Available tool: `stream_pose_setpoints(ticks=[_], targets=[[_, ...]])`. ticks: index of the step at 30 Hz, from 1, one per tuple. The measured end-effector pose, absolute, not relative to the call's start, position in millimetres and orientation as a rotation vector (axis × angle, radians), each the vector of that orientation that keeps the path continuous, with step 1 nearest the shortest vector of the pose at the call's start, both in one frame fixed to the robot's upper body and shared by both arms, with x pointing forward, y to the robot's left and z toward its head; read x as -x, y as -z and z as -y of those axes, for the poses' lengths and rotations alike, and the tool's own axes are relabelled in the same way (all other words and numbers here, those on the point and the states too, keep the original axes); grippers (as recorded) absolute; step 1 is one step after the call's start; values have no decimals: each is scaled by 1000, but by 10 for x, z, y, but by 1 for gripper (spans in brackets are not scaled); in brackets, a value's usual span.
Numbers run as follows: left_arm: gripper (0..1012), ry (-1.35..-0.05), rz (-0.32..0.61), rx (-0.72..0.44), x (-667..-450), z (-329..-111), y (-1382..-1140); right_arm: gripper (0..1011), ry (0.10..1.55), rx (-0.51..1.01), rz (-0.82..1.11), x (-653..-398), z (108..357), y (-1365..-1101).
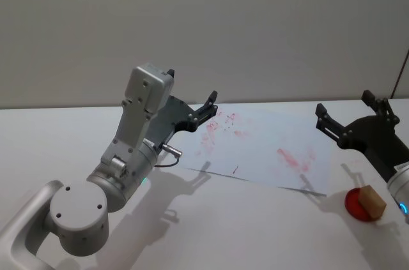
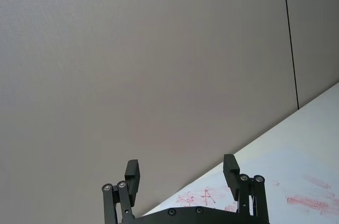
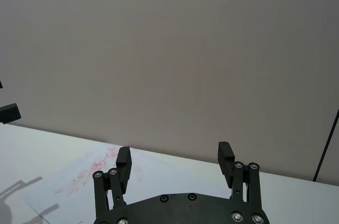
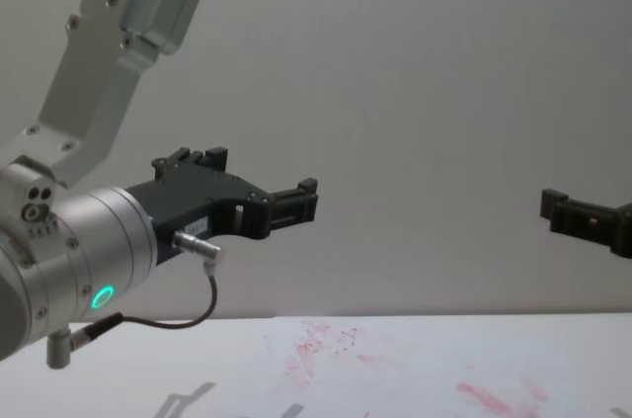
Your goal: Use the one hand to pick up the stamp and affix it onto the A4 paper.
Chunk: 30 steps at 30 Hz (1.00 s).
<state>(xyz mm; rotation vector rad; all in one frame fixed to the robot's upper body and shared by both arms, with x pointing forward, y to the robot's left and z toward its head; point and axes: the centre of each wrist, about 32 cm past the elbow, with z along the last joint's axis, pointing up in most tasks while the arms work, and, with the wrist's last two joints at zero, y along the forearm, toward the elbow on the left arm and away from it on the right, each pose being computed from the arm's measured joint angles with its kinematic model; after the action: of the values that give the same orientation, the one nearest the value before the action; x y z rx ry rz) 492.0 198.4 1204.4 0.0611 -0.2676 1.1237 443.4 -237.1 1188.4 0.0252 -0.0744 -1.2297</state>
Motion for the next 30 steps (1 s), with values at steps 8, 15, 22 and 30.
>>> stream_pose_setpoints(ticks=[8,15,22,30], targets=[[1001,-1124,268,-61,-4920,-1984,-12044,1001,1230,-25,74,-4434,2372,-11885],[1001,-1124,268,-61,-4920,-1984,-12044,1001,1230,-26,75,-4433,2371,-11887],[1001,-1124,268,-61,-4920,-1984,-12044,1001,1229,-26,75,-4433,2371,-11888],[1001,-1124,268,-61,-4920,-1984,-12044,1001,1221,-25,70,-4449,2436,-11898]])
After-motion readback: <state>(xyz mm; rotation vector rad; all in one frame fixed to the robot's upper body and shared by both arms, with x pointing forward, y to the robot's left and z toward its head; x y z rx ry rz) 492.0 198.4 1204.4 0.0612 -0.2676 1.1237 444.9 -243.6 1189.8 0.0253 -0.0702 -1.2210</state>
